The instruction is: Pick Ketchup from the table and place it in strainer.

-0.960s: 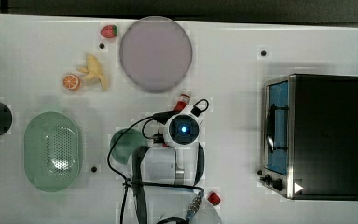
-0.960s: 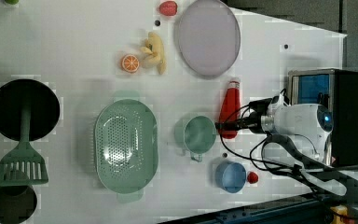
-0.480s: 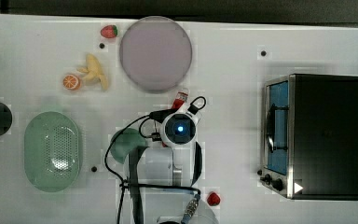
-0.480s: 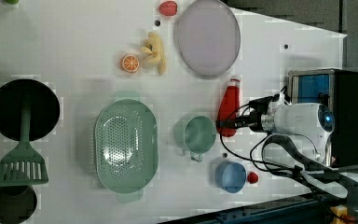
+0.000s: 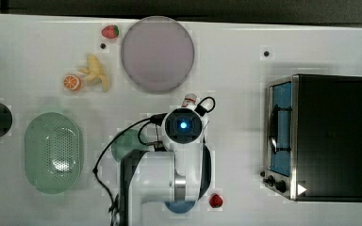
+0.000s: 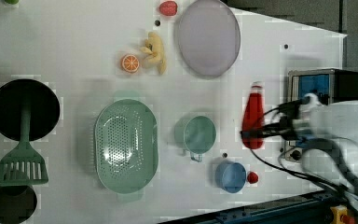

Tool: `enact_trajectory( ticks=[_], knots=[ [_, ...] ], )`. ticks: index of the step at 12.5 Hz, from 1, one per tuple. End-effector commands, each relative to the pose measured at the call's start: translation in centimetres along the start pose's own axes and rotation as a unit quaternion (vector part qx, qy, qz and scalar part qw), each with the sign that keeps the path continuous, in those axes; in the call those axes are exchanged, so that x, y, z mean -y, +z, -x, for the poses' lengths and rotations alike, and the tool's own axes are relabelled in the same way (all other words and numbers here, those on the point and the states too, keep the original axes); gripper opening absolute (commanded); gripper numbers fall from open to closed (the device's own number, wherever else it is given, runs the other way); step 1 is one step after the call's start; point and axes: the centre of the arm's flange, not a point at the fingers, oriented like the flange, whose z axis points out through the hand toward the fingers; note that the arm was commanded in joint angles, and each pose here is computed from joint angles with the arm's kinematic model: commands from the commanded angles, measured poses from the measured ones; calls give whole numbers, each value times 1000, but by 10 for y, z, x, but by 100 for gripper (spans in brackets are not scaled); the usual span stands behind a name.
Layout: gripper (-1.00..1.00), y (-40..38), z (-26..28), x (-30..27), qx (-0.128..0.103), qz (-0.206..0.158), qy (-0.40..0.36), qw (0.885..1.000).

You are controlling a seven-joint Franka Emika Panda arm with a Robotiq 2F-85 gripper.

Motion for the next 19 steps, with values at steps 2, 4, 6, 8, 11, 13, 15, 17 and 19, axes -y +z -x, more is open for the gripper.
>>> enact_trajectory(
  ticks=[2, 4, 6, 8, 11, 13, 15, 17, 19],
  knots=[
    [20, -115, 6, 27, -39, 20, 23, 999],
    [20, -137, 9, 58, -49, 31, 17, 998],
    [20, -141, 6, 98, -57, 39, 20, 997],
    [20, -137, 5, 140, -59, 43, 56, 996],
    [20, -126, 3, 204, -56, 35, 95, 993],
    [20, -116, -1, 248, -59, 26, 87, 994],
    [20, -102, -6, 288, -71, 2, 79, 994],
    [20, -83, -9, 320, -80, -28, 91, 992],
    [20, -58, -6, 347, -66, -51, 122, 989]
  ],
)
